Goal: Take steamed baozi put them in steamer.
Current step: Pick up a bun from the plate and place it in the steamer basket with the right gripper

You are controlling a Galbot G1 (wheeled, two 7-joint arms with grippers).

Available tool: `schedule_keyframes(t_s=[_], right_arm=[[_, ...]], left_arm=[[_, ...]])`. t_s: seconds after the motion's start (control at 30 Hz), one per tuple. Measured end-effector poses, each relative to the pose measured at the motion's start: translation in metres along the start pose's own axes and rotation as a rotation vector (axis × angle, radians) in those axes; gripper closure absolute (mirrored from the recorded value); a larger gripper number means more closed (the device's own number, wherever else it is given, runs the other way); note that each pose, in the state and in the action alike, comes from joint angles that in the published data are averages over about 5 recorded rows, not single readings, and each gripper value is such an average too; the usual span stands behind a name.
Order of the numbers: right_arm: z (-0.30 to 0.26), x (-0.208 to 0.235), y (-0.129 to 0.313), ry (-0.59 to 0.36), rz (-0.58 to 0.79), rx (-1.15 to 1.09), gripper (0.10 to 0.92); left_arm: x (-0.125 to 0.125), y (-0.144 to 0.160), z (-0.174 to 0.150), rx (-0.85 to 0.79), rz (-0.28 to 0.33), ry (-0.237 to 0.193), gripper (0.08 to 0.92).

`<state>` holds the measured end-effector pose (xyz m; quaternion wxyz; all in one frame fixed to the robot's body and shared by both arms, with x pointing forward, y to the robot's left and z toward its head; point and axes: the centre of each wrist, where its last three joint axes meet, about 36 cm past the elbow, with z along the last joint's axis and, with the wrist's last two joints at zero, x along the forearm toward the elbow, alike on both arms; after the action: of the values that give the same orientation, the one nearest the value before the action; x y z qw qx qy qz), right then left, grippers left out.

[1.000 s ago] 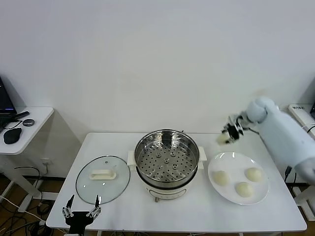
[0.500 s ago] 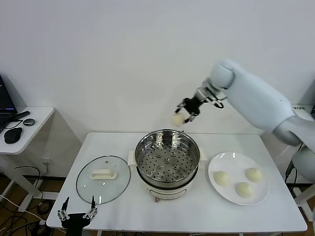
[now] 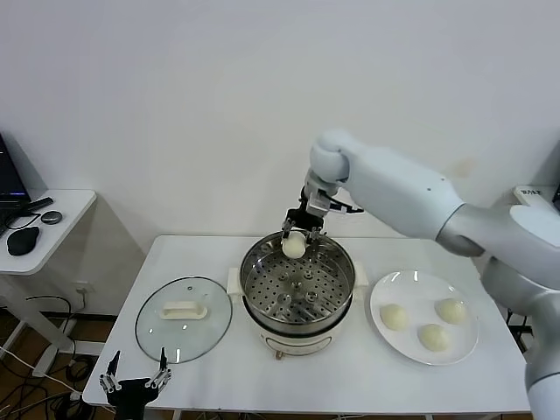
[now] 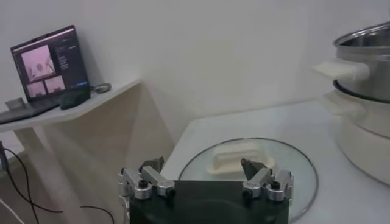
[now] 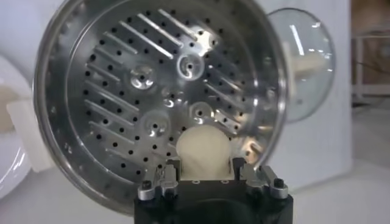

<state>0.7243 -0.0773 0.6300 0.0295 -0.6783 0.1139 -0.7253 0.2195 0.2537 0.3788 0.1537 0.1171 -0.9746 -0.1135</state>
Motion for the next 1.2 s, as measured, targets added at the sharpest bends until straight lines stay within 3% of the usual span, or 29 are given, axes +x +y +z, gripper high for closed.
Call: schedule_keyframes(t_s=[0.47,0.57,0.9,1.2], right_arm=[[0.005,-0.038,-0.009,0.007,-0.021,0.014,0.512],[0.006,-0.04,-0.008,0.005,-0.016,0.012,0.477],[0.009,-0.038,-0.004,-0.018,0.014,-0.017,0.217],[0.016,0.019,0.004,0.009,0.107,-0.151,0.2]], left_arm=[[-0.004,-0.001,0.005,0.012,-0.002,0.015,0.177],[-0.004,-0.002,0.007,0.014,0.0,0.019,0.177],[-0.009,0.001,0.008,0.01,-0.004,0.027,0.177],[-0.008,0.002,0.007,0.008,0.001,0.028,0.177]])
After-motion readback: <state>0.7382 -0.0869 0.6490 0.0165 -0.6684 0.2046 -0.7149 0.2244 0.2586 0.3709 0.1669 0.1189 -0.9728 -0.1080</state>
